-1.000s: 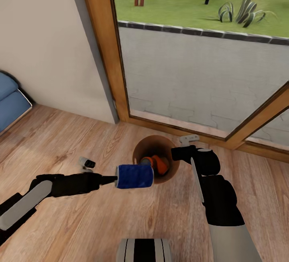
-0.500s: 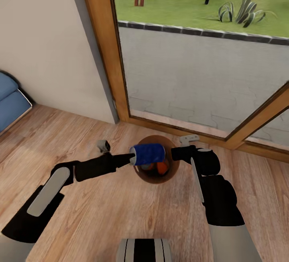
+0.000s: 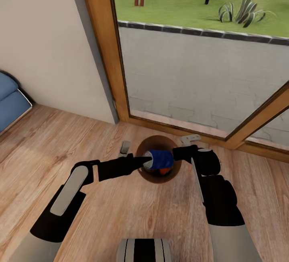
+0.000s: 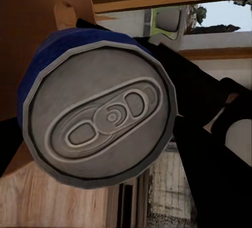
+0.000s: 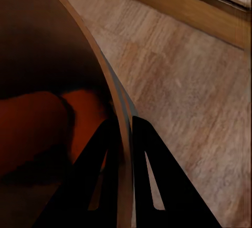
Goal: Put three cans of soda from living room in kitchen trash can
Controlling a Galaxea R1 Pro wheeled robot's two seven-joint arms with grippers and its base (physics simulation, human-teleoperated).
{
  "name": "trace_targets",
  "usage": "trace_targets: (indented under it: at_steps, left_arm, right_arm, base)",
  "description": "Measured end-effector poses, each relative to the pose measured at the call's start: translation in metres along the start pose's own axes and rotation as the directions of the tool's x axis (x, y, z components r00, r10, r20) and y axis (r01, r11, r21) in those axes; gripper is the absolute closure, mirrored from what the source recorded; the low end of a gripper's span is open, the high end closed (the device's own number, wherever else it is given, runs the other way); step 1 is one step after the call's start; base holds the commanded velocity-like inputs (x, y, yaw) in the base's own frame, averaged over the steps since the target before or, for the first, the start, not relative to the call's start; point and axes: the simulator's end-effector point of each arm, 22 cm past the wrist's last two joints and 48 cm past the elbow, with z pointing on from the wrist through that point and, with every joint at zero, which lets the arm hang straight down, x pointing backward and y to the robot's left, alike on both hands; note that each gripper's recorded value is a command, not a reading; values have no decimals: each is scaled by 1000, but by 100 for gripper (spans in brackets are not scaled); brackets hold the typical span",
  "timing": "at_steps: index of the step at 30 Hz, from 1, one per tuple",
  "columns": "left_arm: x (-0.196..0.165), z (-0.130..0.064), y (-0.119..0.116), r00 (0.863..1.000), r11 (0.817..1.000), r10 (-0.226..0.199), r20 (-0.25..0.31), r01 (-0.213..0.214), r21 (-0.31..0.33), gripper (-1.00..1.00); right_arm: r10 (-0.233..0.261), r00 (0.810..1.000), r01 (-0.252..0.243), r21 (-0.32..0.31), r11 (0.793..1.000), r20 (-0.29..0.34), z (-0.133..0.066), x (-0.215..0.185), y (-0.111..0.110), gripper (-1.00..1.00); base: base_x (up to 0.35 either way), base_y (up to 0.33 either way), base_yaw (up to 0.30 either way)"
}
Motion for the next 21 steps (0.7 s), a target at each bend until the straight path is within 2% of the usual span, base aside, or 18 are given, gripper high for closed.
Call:
trace_targets:
  at_steps: [1, 6, 10, 11, 18, 21]
  left_arm:
    - [1, 1, 2, 1000, 1000, 3, -1, -3, -8, 100]
    - [1, 1, 5, 1000, 1000, 12, -1, -12, -24, 100]
    - [0, 1, 5, 1000, 1000, 5, 0, -5, -24, 100]
    - [0, 1, 10, 1000, 999, 8, 1, -8, -48, 100]
    - [0, 0, 16, 1000, 997, 7, 3, -6, -75, 100]
    - [-1, -1, 28, 1000, 991, 9, 7, -8, -132, 100]
  right_arm:
    - [-5, 1000, 5, 4, 1000, 0, 0, 0, 0, 100]
    - [33, 999, -33, -66, 997, 2, -1, -1, 16, 100]
    - [18, 1000, -18, -38, 999, 2, 0, -1, 10, 100]
    - [15, 1000, -15, -33, 999, 2, 0, -1, 8, 100]
    - [27, 1000, -27, -54, 998, 2, 0, -1, 13, 100]
    - [19, 1000, -19, -40, 999, 2, 0, -1, 10, 100]
  base:
    - [0, 0, 0]
    - [0, 0, 0]
    - [0, 0, 0]
    - [0, 0, 0]
    - [0, 0, 0]
    - [0, 0, 0]
